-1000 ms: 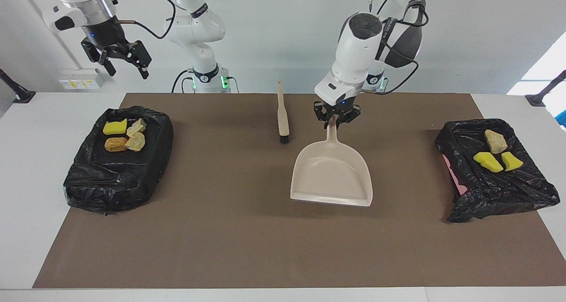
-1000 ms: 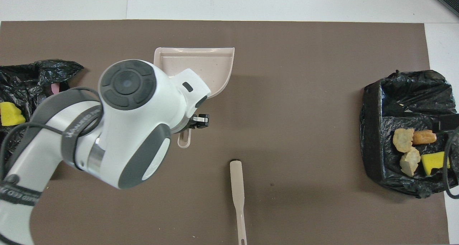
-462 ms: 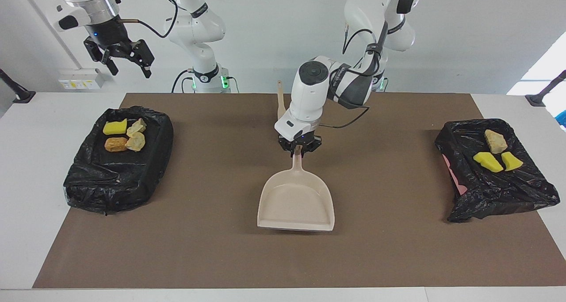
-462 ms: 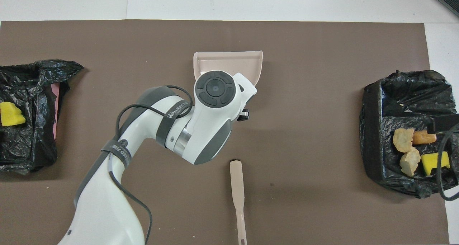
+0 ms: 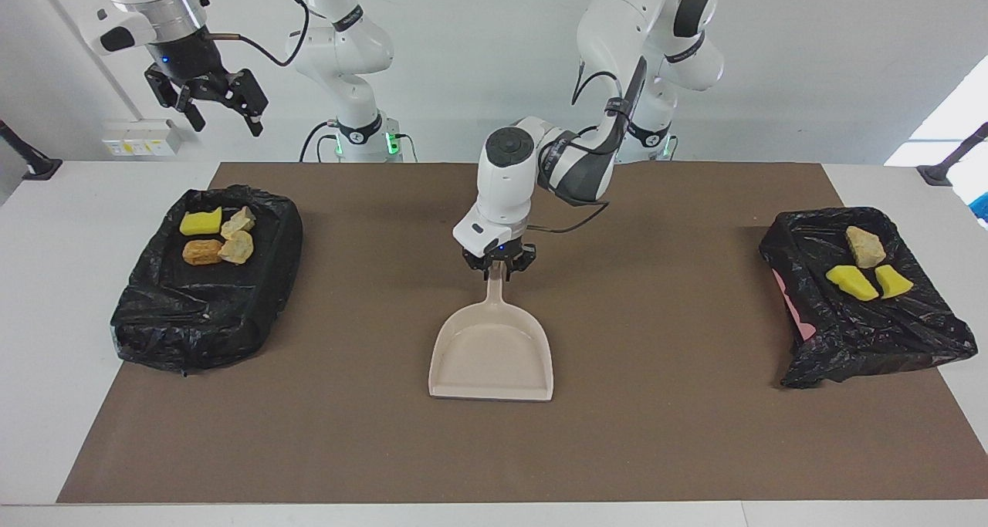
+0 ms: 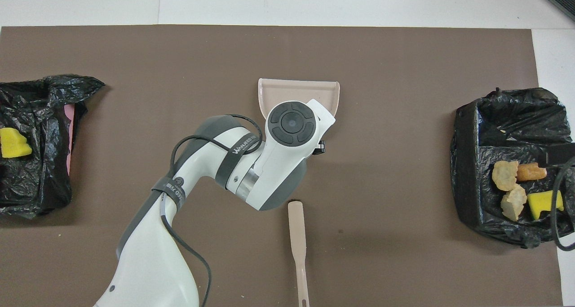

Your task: Sweep and dump trash in bin

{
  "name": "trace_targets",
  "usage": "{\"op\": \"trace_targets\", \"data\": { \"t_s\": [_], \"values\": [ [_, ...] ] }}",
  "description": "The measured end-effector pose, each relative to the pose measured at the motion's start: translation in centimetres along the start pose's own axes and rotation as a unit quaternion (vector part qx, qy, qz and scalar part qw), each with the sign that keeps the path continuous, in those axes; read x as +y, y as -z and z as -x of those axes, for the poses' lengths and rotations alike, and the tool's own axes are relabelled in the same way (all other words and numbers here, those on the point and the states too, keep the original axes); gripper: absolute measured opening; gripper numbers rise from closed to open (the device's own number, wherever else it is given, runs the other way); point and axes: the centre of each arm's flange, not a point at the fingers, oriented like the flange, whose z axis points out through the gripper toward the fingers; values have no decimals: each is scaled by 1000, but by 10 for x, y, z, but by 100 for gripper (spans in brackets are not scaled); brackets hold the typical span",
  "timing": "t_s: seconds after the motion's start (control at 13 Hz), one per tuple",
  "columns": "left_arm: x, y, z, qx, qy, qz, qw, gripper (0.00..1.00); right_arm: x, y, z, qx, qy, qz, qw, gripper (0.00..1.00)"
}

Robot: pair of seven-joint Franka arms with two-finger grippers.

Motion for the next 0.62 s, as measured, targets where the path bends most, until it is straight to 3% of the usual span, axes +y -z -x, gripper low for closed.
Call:
{"op": "trace_targets", "data": {
  "t_s": [0.23,0.62],
  "values": [
    [-34,44,-13,4,25,1,1000,98,-5,0,0,0,5,0,1000,100],
    [-126,94,-53,23,64,4,998,100,-5,0,0,0,5,0,1000,100]
  ]
}}
